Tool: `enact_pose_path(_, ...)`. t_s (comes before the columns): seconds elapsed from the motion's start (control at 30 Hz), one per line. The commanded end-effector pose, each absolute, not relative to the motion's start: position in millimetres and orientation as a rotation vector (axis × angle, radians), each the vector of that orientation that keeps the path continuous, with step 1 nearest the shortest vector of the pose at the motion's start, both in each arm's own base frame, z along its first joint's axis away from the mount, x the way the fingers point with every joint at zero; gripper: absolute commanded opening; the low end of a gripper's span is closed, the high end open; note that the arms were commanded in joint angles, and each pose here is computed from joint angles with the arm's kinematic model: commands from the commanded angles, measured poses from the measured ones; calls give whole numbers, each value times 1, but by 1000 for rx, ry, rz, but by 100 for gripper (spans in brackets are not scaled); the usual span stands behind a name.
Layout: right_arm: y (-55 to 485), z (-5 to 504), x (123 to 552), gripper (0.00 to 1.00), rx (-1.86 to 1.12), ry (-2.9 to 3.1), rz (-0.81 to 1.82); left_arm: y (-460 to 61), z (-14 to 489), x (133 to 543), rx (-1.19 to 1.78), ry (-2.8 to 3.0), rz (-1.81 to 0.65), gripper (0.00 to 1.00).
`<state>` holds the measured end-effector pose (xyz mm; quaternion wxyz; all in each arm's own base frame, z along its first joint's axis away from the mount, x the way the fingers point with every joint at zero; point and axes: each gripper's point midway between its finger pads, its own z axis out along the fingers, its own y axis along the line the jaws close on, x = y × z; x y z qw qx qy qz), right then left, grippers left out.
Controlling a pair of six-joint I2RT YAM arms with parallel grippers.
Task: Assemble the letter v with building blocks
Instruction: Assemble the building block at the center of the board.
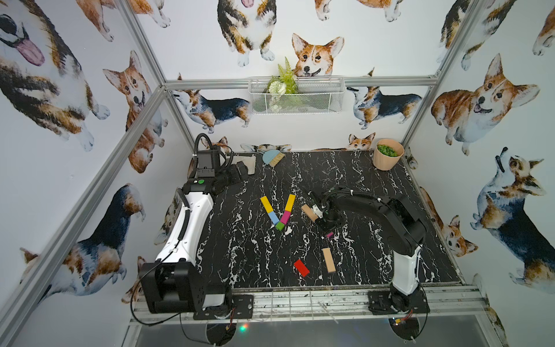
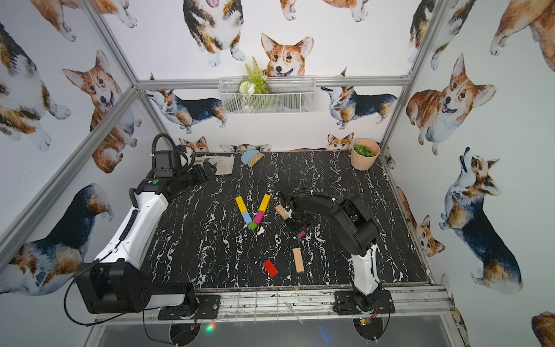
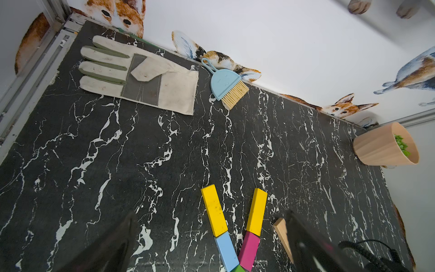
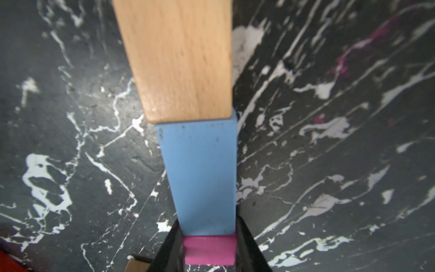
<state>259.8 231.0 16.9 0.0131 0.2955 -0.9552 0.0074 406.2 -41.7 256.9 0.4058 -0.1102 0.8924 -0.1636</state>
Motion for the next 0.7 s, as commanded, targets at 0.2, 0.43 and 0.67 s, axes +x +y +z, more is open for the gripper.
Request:
enact_pose_path(0.2, 245, 15, 275, 38, 928, -3051, -39, -41, 261, 408, -270, 2239, -410, 100)
enact_pose_path(0.43, 245, 18, 273, 43, 919, -3053, -48, -41, 260, 407, -269, 2241, -410, 100)
enact_pose_path(0.67, 241, 20, 272, 51, 913, -3062, -35, -41, 261, 408, -271, 2238, -411, 100)
